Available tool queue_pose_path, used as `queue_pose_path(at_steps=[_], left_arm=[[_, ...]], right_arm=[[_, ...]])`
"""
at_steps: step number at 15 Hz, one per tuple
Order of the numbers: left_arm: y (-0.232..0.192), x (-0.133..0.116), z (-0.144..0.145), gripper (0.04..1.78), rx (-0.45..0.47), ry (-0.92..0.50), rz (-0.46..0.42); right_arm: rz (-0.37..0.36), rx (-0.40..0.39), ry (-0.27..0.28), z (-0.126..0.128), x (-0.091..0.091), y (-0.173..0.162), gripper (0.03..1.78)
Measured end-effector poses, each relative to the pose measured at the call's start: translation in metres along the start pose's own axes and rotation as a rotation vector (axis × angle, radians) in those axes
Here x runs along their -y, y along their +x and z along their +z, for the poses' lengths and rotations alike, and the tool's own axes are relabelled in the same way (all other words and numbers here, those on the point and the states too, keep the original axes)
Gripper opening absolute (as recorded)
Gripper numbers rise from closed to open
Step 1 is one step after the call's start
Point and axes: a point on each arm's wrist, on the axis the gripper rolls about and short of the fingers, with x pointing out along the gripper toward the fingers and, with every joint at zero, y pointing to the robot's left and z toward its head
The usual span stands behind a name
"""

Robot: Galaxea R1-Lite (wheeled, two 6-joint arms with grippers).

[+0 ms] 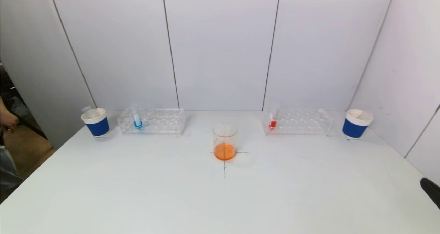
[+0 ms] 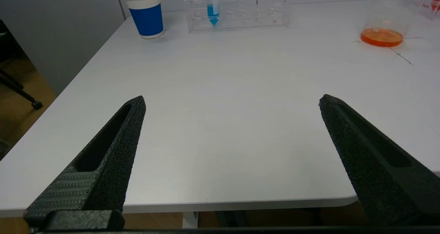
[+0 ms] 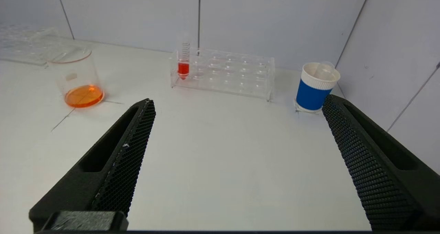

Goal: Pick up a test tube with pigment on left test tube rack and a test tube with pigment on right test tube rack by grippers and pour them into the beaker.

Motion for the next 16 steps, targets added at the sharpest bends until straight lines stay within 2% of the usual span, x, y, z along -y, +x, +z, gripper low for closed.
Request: queue_pose_path(at_steps=[3,5,11,16], left_arm=[[0.0,0.0,0.0,1.76,0.0,0.0,0.0],[0.0,0.0,0.0,1.76,0.0,0.0,0.0],[0.0,0.0,0.0,1.76,0.0,0.0,0.0],[0.0,0.0,0.0,1.76,0.0,0.0,0.0]], right_arm=[[-0.006,-0.035,0.014,-0.018,-0.009,-0.037,1.76],[-0.049,-0.095,0.033,-0.034,-0.011,-0.047,1.76],[-0.109,-0.165,0.033,-0.067,-0.012,-0.05,1.76],[-0.192,-0.242,0.056,-0.081,-0.011,-0.051,1.76]])
